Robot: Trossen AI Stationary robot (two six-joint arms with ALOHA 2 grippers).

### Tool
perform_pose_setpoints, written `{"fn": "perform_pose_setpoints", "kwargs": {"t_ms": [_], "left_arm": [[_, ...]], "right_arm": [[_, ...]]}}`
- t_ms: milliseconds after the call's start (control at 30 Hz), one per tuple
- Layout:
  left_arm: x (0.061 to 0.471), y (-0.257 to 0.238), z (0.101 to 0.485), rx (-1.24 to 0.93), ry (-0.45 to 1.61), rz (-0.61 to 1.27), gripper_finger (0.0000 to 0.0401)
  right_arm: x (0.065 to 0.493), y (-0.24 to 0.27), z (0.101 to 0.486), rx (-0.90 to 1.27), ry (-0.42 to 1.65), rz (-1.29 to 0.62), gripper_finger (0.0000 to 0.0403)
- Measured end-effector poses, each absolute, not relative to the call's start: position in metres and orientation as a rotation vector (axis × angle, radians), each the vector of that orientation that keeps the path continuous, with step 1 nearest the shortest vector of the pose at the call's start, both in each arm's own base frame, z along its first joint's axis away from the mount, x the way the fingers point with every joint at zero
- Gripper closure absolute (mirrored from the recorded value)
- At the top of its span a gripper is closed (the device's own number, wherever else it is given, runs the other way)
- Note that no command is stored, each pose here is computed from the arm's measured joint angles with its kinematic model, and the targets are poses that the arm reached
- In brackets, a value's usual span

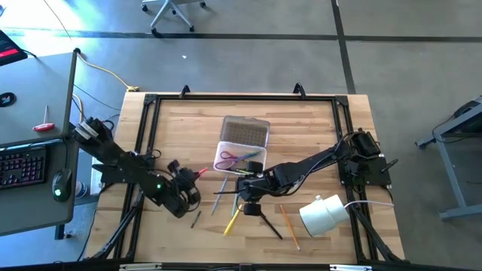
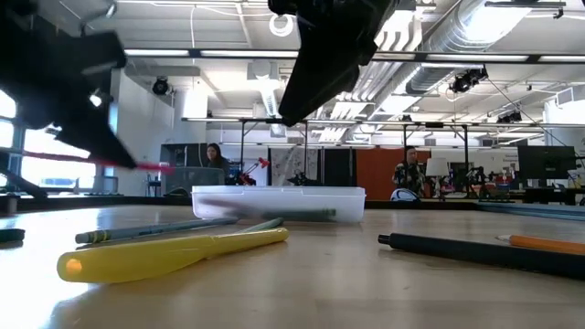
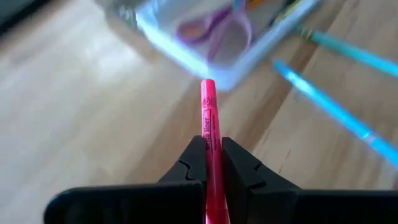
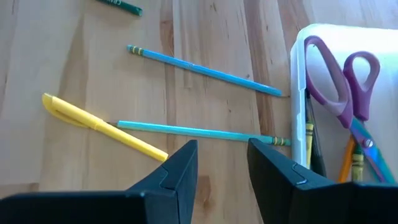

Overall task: Pick & place school supplies into a supply box
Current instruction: Put the pink pen into the black supply box, then put the orange pencil into the black supply box

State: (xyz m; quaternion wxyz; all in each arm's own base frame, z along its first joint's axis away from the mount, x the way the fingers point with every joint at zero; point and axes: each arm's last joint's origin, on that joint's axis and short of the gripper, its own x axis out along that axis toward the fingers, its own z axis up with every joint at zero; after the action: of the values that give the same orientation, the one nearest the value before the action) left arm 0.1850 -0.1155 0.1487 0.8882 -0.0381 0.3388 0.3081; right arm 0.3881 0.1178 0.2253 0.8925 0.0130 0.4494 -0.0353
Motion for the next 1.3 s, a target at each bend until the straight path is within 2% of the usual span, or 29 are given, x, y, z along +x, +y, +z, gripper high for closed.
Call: {"fn": "perform_pose_setpoints", "kwargs": {"t_ms": [167, 333, 533, 733, 833, 1033, 1167, 1300], "left_arm": [[0.215, -0.112, 0.189, 0.017, 0.690, 0.527, 0.0350], [0.252, -0.084, 0.204, 0.037, 0.721, 0.379, 0.0348], [0.290, -0.035, 0.198, 0.031, 0.674, 0.312, 0.0346], [0.317, -0.002, 0.171, 0.054, 0.663, 0.195, 0.0344], [0.325, 0.008, 0.155, 0.034, 0.665, 0.205, 0.0330], [0.337, 0.014, 0.140, 0.015, 0.683, 0.189, 0.0273], [0.342, 0.012, 0.143, 0.020, 0.670, 0.194, 0.0242], [0.349, 0.012, 0.159, 0.017, 0.619, 0.222, 0.0232]], "right_arm": [[0.383, 0.126, 0.224, 0.028, 0.960, -0.067, 0.0284], [0.376, 0.138, 0.222, 0.024, 0.992, -0.056, 0.0284], [0.367, 0.160, 0.222, -0.042, 0.994, 0.018, 0.0284], [0.360, 0.174, 0.222, -0.099, 0.995, 0.073, 0.0284], [0.357, 0.178, 0.221, -0.109, 0.999, 0.084, 0.0284], [0.353, 0.182, 0.220, -0.090, 1.029, 0.070, 0.0284], [0.348, 0.180, 0.217, 0.072, 1.087, -0.037, 0.0284], [0.339, 0.170, 0.213, 0.210, 1.216, -0.175, 0.0284]]}}
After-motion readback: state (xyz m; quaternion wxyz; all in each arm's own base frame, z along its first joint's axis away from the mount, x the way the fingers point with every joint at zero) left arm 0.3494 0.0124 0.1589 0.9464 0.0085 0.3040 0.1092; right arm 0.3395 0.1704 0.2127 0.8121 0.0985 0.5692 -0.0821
